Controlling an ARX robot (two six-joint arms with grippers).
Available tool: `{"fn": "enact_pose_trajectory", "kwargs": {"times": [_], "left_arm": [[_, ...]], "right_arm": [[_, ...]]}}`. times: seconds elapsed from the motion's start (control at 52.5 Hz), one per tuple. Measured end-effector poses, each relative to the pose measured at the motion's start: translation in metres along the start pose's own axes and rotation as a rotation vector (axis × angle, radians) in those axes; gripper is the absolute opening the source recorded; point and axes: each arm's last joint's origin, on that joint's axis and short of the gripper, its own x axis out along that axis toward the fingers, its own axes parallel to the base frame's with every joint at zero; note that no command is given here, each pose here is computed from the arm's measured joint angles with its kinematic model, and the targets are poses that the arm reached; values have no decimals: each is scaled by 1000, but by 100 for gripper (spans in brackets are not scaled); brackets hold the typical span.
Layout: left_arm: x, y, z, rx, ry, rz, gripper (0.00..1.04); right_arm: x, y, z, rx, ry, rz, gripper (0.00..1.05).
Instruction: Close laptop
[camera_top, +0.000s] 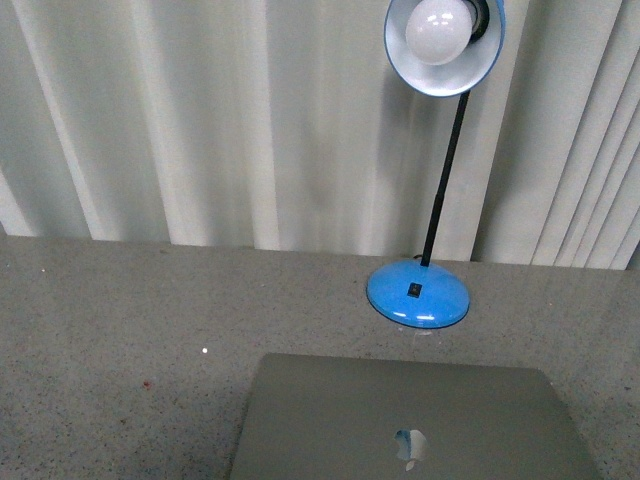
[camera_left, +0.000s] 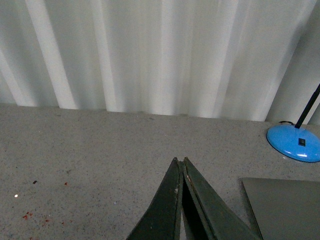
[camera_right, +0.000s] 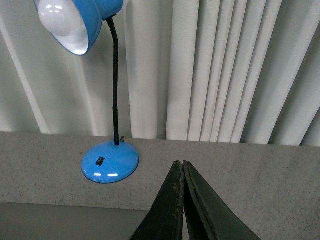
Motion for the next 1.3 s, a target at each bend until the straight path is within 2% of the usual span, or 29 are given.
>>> {"fn": "enact_pose_trajectory", "kwargs": {"times": [0.477, 0.744, 1.01, 1.087, 1.296], "left_arm": [[-16, 0, -17, -1, -1, 0, 4], [-22, 0, -15, -3, -33, 0, 4], [-28, 0, -15, -3, -32, 0, 4], [-34, 0, -20, -3, 2, 0, 4], [-37, 0, -18, -3, -27, 0, 4]], "right_arm": [[-30, 0, -22, 0, -1, 0, 3], [-40, 0, -32, 2, -12, 0, 3], [-46, 0, -31, 2, -19, 0, 3], [-48, 0, -31, 2, -18, 0, 3], [-53, 0, -32, 2, -15, 0, 3]]}}
